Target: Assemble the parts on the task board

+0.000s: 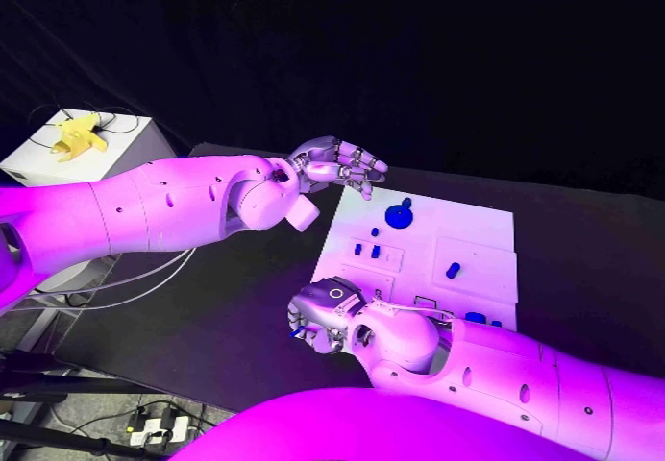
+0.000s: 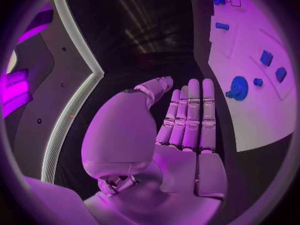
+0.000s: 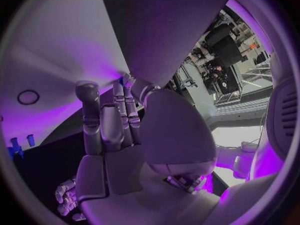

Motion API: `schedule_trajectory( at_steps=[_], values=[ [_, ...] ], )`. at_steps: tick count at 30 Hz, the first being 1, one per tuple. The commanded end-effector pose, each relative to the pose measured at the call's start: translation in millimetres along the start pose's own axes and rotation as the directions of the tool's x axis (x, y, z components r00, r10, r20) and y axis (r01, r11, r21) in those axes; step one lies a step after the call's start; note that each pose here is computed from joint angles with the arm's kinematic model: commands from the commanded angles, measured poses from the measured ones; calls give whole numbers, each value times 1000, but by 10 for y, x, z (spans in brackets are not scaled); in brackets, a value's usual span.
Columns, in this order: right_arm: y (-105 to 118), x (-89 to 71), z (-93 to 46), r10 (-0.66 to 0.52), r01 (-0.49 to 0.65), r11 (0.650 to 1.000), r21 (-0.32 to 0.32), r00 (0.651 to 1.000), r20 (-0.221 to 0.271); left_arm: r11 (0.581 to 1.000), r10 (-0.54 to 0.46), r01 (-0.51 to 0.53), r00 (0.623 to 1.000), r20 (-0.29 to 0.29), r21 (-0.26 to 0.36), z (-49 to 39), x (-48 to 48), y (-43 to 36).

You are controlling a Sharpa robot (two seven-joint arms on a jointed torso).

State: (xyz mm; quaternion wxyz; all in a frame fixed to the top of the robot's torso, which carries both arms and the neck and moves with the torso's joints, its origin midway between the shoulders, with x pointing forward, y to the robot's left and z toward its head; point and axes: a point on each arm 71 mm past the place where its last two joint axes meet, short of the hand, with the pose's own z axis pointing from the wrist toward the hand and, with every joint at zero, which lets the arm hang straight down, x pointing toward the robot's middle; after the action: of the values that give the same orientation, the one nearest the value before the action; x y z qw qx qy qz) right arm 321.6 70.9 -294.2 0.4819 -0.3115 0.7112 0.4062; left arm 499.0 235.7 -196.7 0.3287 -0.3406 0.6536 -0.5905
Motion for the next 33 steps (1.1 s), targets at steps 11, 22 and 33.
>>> schedule_trajectory(
  at_steps=[11, 22, 33],
  values=[
    [-95, -33, -71, 99, -99, 995, 0, 987, 124, 1000, -6, 6, 1000, -15, -2, 2, 19, -6],
    [-116, -82, -142, 147, -148, 989, -11, 969, 199, 1000, -5, 5, 1000, -14, -3, -2, 14, -6],
    [-219, -222, -334, 169, -174, 985, -3, 953, 250, 1000, -4, 4, 1000, -13, -3, -13, 2, -5]
  ],
)
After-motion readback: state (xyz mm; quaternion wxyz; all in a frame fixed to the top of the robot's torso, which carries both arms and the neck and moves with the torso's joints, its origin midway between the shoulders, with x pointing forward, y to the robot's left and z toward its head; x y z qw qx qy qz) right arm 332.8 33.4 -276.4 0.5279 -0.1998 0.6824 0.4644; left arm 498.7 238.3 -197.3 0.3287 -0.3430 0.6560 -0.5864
